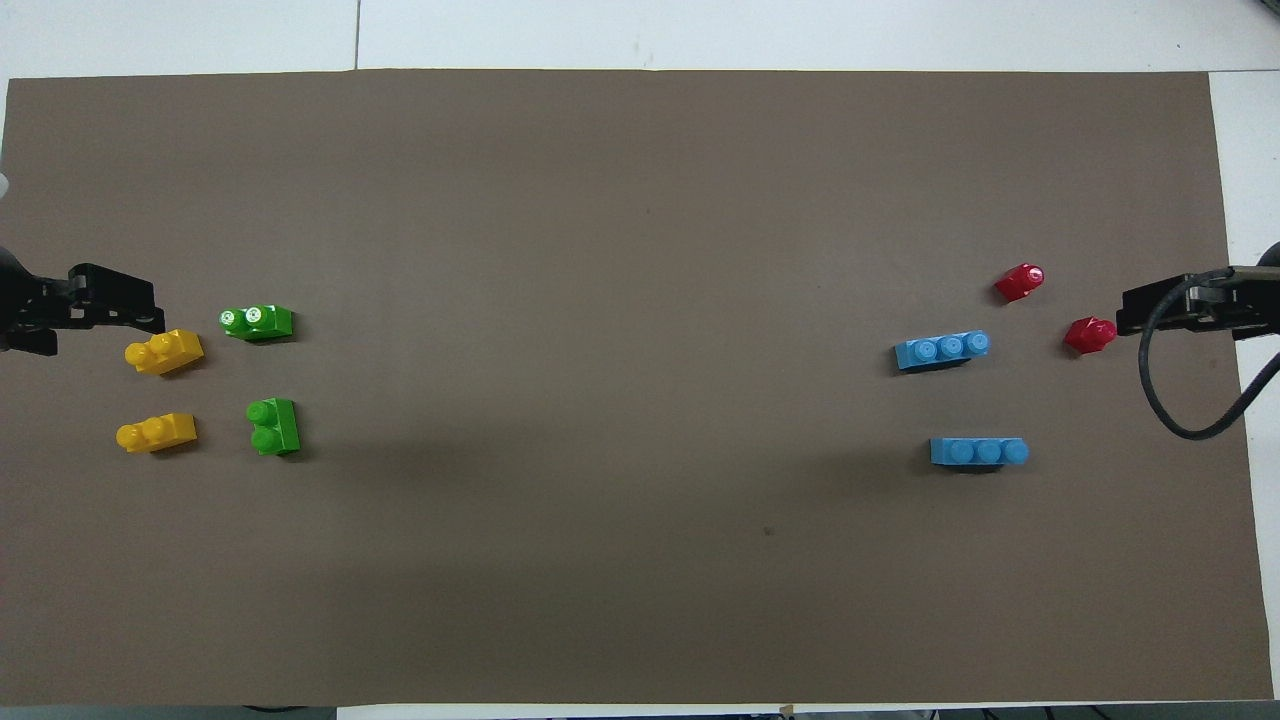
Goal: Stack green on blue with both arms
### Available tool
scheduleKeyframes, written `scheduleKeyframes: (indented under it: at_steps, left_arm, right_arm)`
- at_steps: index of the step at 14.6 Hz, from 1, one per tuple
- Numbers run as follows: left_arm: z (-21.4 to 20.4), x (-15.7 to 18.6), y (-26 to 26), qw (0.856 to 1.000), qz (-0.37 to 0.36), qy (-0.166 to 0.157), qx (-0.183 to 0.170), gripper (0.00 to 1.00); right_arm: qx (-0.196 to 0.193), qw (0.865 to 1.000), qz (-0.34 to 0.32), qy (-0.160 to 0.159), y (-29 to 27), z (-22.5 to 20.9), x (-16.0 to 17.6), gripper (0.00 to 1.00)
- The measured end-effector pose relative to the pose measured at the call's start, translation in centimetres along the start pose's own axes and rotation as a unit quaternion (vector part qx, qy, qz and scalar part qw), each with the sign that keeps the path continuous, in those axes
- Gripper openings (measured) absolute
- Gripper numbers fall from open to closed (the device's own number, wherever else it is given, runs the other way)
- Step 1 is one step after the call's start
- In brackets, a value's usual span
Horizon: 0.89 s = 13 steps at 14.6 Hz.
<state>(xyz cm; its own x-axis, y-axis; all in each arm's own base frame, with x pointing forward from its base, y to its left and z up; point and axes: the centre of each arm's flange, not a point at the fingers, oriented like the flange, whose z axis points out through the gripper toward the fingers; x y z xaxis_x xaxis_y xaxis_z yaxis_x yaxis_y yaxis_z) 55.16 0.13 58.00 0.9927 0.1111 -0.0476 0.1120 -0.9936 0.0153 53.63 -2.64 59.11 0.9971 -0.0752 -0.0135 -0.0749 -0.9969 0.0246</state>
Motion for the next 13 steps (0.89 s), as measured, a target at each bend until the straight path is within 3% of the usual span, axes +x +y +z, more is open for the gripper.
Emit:
scheduleKeyframes:
  at_steps: [13]
  left_arm:
    - [-0.01,0.06,-0.6,1.0,-0.006,0.0,0.0,1.0]
  right_arm:
    - [0.0,1.0,0.005,0.006,0.0,-0.1,0.12,1.0]
